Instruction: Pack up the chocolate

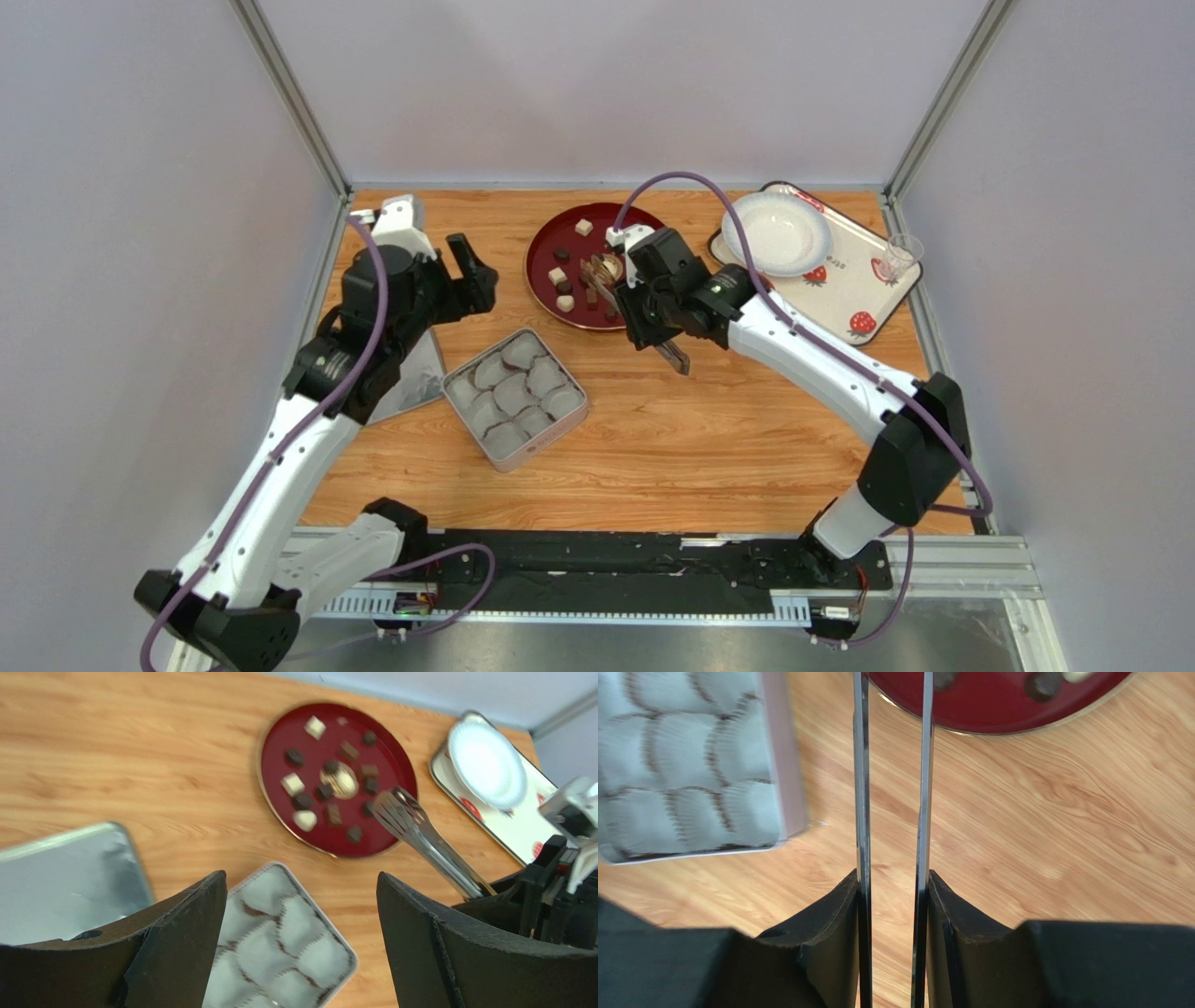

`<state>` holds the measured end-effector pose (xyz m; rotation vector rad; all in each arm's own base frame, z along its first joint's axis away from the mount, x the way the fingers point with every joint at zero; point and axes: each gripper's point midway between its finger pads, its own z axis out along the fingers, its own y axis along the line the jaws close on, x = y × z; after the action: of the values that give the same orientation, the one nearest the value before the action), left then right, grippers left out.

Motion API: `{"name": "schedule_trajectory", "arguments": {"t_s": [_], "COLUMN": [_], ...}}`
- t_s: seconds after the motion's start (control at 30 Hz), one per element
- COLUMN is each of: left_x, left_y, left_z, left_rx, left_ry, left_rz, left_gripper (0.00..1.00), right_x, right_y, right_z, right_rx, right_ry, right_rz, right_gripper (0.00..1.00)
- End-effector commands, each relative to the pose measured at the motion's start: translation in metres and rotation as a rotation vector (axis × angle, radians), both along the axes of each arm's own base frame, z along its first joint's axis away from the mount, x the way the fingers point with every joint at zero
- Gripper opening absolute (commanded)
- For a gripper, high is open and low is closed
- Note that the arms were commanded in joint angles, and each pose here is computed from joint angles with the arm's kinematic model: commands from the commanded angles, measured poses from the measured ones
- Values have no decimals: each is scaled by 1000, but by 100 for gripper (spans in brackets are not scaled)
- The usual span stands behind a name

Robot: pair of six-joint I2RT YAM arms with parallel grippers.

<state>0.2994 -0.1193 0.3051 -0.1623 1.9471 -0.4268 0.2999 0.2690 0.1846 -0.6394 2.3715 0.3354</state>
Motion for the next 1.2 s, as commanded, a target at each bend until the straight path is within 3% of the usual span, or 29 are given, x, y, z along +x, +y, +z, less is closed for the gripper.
{"name": "schedule_trajectory", "arguments": {"t_s": [0.0, 0.13, 0.43, 0.87, 1.17], "left_x": [-8, -20, -31, -32, -31], "left_y": [57, 80, 109, 109, 107], "left_z": [34, 32, 4, 2, 0], "left_rx": [233, 315, 435, 432, 434], "left_ry": [-178, -202, -177, -175, -168], "left_rz": [149, 215, 328, 337, 329], "left_gripper": [87, 96, 99, 99, 99], "right_x": [22, 36, 53, 43, 52], "right_y": [-36, -41, -46, -22, -24], "right_z": [-2, -17, -26, -44, -52], "right_rx": [-207, -277, -300, -208, -229], "right_ry": [-17, 35, 108, 208, 191], "right_rz": [-50, -64, -94, -52, -94], "right_gripper": [36, 36, 37, 47, 48]}}
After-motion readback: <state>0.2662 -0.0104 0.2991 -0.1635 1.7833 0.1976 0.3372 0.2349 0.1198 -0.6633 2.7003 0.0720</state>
